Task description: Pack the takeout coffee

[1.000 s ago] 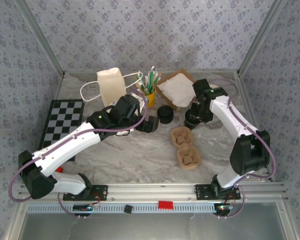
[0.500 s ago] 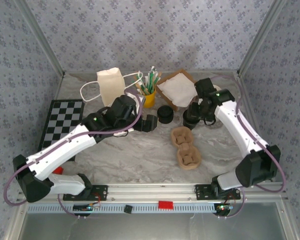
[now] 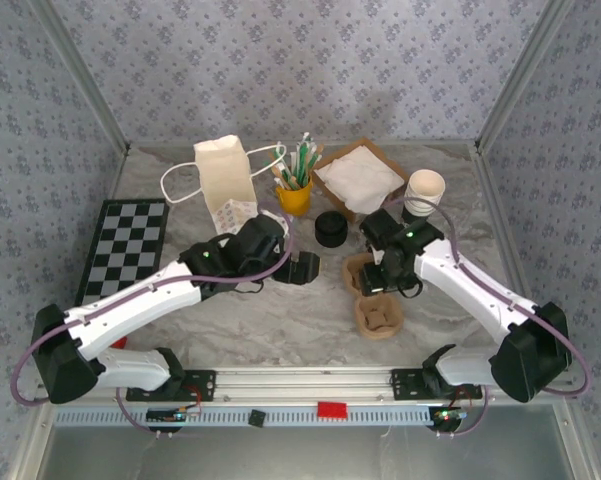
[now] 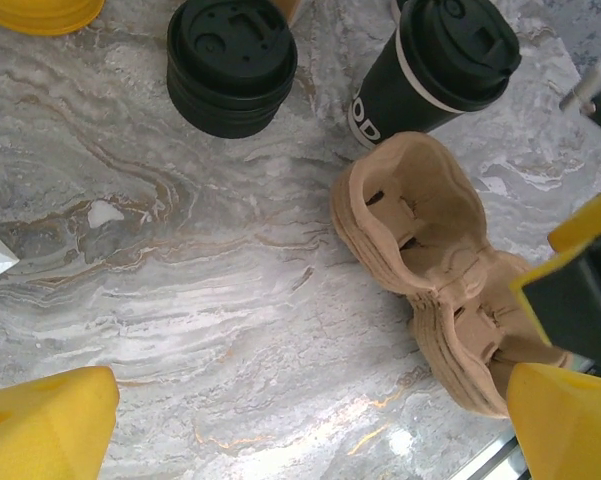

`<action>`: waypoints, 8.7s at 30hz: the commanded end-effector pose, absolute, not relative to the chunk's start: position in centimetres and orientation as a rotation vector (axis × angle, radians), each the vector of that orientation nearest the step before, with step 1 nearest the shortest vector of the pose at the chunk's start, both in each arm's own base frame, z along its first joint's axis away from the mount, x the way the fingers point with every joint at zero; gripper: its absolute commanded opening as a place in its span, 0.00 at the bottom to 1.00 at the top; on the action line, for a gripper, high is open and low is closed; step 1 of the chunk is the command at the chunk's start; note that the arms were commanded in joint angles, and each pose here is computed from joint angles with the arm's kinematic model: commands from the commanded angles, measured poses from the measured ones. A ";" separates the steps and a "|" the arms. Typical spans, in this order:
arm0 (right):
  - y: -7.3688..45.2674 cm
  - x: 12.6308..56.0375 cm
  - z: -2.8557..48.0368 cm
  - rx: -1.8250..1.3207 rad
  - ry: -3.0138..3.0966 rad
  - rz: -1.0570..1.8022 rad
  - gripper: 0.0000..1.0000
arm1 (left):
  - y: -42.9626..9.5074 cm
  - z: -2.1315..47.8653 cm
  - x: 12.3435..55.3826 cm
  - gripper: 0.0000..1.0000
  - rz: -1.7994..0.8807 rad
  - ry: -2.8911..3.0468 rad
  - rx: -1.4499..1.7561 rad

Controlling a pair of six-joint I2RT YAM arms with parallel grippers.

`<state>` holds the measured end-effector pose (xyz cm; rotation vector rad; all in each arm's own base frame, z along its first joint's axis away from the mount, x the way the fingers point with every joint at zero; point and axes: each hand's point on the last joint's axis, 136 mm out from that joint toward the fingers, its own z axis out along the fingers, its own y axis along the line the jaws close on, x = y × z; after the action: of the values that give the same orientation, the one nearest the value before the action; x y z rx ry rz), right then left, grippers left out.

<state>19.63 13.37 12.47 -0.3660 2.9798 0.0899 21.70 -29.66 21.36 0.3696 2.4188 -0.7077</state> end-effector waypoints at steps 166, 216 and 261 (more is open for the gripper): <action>14.1 21.0 16.3 -0.198 2.982 0.248 0.32 | -13.7 35.7 21.4 0.92 -0.504 2.302 -0.153; 16.5 20.8 23.4 -0.156 2.955 0.380 0.30 | -10.2 29.9 32.1 0.00 -0.350 2.759 -0.155; 15.9 19.6 38.3 0.090 2.653 0.701 0.27 | -22.2 29.5 25.5 0.17 -0.687 2.575 -0.228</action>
<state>19.65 14.90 37.38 0.0677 2.6641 0.6394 25.54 -22.16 28.19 -0.2749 2.5958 -0.6618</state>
